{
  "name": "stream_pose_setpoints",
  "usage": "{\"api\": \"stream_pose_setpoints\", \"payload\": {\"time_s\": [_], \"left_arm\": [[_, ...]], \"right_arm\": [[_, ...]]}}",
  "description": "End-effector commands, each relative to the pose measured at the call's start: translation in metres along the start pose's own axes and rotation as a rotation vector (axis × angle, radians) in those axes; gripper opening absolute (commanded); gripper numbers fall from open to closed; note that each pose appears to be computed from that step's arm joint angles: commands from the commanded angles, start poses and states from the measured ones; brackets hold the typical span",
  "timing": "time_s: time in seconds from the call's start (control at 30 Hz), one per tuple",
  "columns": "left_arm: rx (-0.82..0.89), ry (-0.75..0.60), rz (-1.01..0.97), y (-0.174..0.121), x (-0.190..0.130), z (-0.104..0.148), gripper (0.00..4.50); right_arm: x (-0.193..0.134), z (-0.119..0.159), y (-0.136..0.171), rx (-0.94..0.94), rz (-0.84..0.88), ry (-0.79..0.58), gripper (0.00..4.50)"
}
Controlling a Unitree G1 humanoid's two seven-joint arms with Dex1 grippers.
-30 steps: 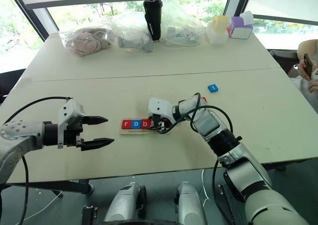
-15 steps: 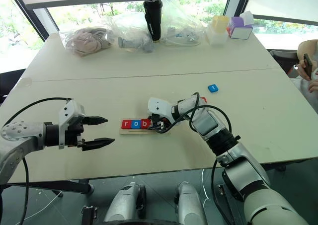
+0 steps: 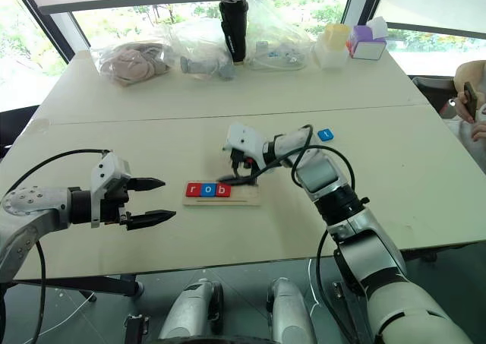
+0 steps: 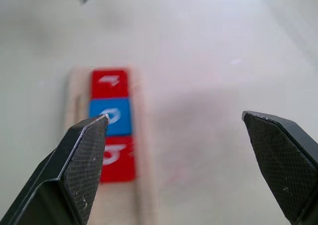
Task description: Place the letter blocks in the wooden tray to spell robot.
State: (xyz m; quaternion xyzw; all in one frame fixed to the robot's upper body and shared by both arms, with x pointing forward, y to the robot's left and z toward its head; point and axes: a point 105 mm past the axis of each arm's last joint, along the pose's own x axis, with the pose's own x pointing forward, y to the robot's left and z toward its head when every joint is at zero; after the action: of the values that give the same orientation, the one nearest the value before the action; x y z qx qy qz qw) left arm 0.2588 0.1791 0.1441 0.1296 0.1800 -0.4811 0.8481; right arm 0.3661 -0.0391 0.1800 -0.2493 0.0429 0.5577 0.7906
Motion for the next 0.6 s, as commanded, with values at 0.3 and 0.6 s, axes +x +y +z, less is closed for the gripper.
{"api": "stream_pose_setpoints", "payload": {"time_s": [0.3, 0.6], "left_arm": [[0.043, -0.095, -0.042, -0.010, 0.003, 0.027, 4.50], [0.054, -0.088, -0.057, -0.004, 0.012, 0.026, 4.50]], "right_arm": [[-0.118, -0.099, -0.038, 0.367, -0.730, 0.188, 4.45], [-0.109, -0.127, -0.045, 0.584, -0.916, 0.232, 4.45]]}}
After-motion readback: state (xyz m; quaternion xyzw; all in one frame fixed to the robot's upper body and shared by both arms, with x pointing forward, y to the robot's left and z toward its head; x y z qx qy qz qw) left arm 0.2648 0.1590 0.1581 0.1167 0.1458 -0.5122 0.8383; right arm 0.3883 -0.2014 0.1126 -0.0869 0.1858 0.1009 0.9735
